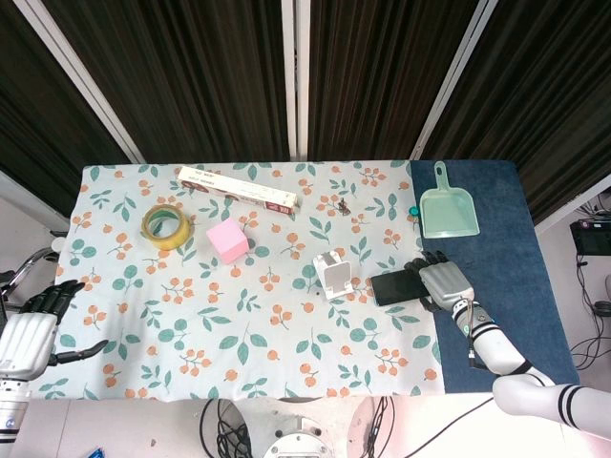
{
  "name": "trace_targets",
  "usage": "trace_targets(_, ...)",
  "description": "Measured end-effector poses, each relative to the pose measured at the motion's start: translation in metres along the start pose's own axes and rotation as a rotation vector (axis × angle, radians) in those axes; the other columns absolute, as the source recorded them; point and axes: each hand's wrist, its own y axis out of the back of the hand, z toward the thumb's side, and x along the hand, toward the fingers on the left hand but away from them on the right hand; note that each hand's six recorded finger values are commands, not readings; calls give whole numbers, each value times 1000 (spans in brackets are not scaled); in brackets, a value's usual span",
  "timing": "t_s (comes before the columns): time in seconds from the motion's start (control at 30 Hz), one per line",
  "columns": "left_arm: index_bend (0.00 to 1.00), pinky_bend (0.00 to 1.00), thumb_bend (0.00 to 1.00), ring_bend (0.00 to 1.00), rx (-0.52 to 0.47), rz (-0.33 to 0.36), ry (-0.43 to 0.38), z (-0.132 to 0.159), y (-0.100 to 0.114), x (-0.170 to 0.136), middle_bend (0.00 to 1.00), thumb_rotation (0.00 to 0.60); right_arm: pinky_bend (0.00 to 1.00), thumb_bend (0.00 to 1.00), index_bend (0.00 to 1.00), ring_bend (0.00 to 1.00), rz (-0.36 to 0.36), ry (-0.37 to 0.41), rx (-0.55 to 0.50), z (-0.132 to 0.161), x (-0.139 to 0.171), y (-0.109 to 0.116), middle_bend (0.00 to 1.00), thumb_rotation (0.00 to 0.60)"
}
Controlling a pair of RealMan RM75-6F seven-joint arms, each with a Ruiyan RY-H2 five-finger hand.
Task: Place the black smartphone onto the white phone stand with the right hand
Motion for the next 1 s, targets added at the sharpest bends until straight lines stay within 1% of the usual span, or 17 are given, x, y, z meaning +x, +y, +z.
trace_targets(0.07, 133, 241, 27, 141, -2, -2, 1, 0, 0, 0, 122, 252, 68, 350, 690, 225, -5, 1, 4, 0, 0, 1, 272, 600)
trace_targets(0.13, 133, 241, 27, 141, -4, -4, 3, -1, -1, 0, 122, 253, 164, 356, 694, 293, -12, 4, 10, 1, 1, 2, 321, 600)
trace_targets(0.17, 133, 241, 27, 141, -4, -6, 3, -1, -1, 0, 122, 254, 204, 357, 695, 315, -14, 5, 13, 1, 1, 2, 339, 600)
trace_targets(0.27, 133, 241, 27, 141, -6, -9, 4, -1, -2, 0, 122, 254, 274, 362, 699, 374, -17, 7, 25, 1, 1, 3, 386, 600)
trace_targets(0.37, 133, 241, 27, 141, -9, -13, 6, -1, -2, 0, 122, 255, 315, 375, 708, 428, -18, 9, 28, 2, 2, 4, 436, 600)
trace_targets(0.57, 133, 241, 27, 141, -11, -15, 8, -2, -2, -1, 123, 253, 322, 391, 735, 465, -54, 26, 33, 5, 6, 12, 475, 600)
trace_targets(0.67, 133, 241, 27, 141, -12, -12, 8, -2, -1, -1, 123, 256, 322, 392, 746, 471, -98, 41, 33, 7, 9, 23, 481, 600)
trace_targets(0.77, 133, 241, 27, 142, -13, -8, 6, -1, -1, -1, 122, 253, 322, 391, 757, 471, -164, 61, 43, 9, 14, 40, 482, 600)
trace_targets(0.83, 133, 241, 27, 141, -13, -5, 6, -1, 0, 0, 122, 256, 322, 391, 761, 471, -221, 78, 66, 11, 19, 55, 482, 600)
trace_targets(0.93, 133, 241, 27, 142, -16, -3, 4, -1, -1, 0, 122, 259, 315, 389, 766, 471, -316, 107, 129, 15, 25, 78, 487, 600)
trace_targets(1.0, 133, 241, 27, 142, -17, -5, 3, 0, -1, 0, 122, 257, 306, 386, 765, 471, -387, 131, 201, 19, 30, 95, 488, 600)
